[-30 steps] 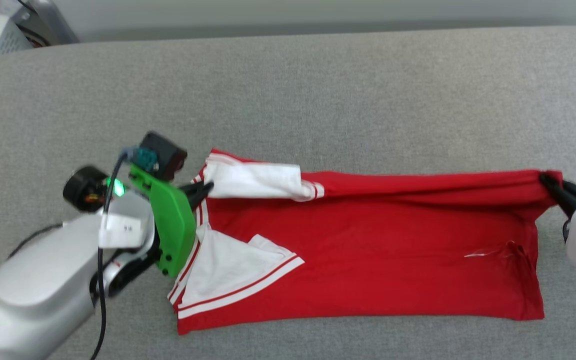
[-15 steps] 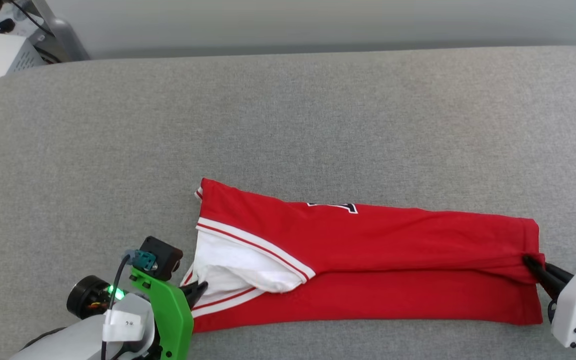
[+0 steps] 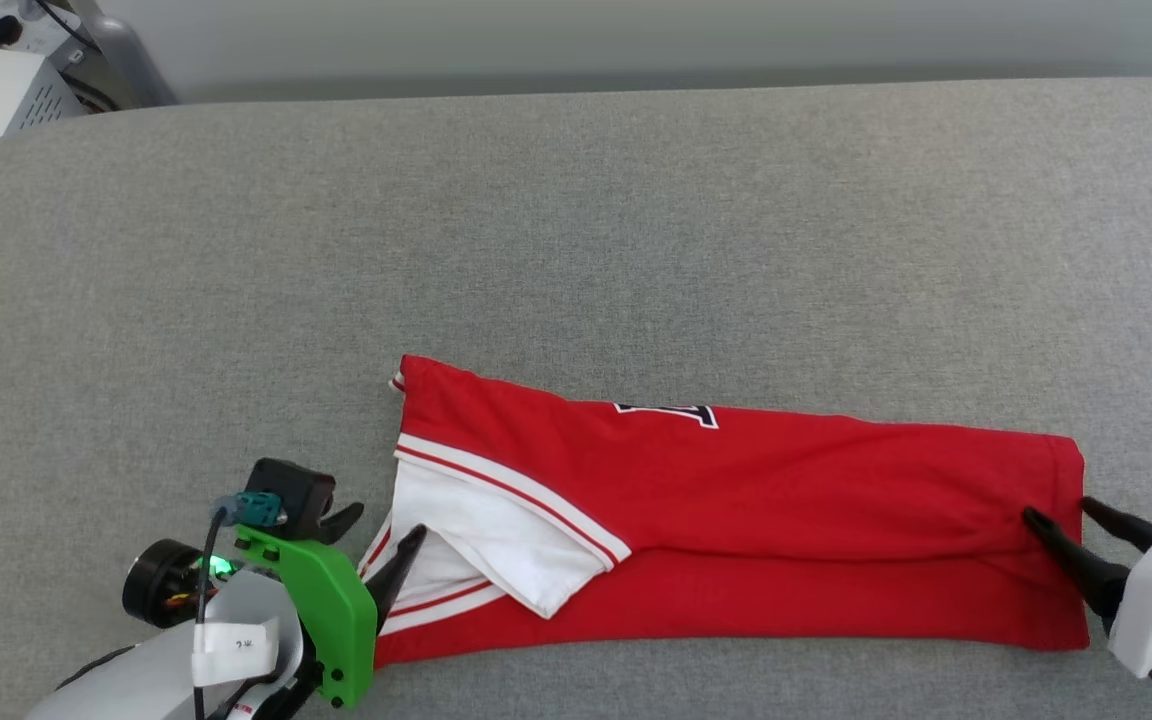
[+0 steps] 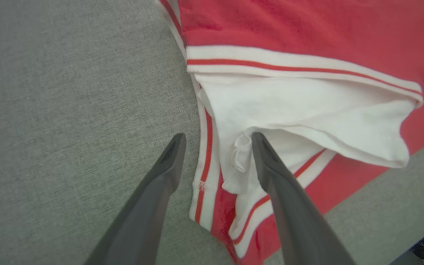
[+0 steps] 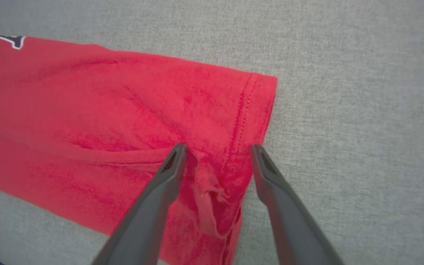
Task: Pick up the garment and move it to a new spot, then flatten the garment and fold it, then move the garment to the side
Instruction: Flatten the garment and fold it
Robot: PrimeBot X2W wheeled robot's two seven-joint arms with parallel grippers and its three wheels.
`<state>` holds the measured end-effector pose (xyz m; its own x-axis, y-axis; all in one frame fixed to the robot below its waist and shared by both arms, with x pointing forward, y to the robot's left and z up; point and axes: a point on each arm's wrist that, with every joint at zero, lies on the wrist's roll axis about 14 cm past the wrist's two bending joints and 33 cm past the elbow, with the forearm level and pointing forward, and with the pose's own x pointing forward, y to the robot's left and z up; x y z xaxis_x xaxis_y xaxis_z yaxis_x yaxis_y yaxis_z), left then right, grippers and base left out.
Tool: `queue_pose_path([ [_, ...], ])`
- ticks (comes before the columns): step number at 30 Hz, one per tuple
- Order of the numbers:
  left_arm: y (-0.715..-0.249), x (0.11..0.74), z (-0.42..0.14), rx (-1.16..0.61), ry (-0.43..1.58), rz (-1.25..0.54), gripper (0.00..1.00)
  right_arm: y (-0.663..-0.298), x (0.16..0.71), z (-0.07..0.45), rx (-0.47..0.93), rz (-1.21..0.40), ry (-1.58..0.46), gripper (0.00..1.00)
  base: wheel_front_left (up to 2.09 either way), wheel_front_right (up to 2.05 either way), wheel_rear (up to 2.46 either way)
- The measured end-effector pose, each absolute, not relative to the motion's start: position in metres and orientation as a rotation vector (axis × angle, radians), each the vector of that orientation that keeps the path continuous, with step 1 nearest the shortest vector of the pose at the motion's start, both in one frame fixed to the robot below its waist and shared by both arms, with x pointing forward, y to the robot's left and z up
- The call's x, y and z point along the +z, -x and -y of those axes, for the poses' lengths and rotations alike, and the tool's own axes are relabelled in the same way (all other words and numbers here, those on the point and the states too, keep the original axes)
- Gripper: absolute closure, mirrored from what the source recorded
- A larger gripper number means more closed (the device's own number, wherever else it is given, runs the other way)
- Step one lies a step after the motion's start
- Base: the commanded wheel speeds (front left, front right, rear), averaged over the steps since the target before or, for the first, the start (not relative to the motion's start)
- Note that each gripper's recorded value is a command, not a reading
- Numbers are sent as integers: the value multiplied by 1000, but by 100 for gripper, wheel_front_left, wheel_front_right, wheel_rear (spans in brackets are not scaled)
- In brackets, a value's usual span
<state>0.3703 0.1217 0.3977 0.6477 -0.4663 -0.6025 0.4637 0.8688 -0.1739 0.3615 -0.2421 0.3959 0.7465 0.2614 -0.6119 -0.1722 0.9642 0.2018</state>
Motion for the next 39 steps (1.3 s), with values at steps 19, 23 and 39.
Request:
queue_pose_path([
  [19, -425, 489, -167, -152, -3, -141, 0, -367, 412, 269, 143, -793, -391, 0, 0, 0, 0],
  [23, -425, 494, -172, -100, -11, -87, 0, -360, 390, 255, 154, -869, -409, 0, 0, 0, 0],
  [39, -418, 487, -176, -14, -7, -10, 0, -368, 361, 219, 226, -957, -396, 67, 0, 0, 0],
])
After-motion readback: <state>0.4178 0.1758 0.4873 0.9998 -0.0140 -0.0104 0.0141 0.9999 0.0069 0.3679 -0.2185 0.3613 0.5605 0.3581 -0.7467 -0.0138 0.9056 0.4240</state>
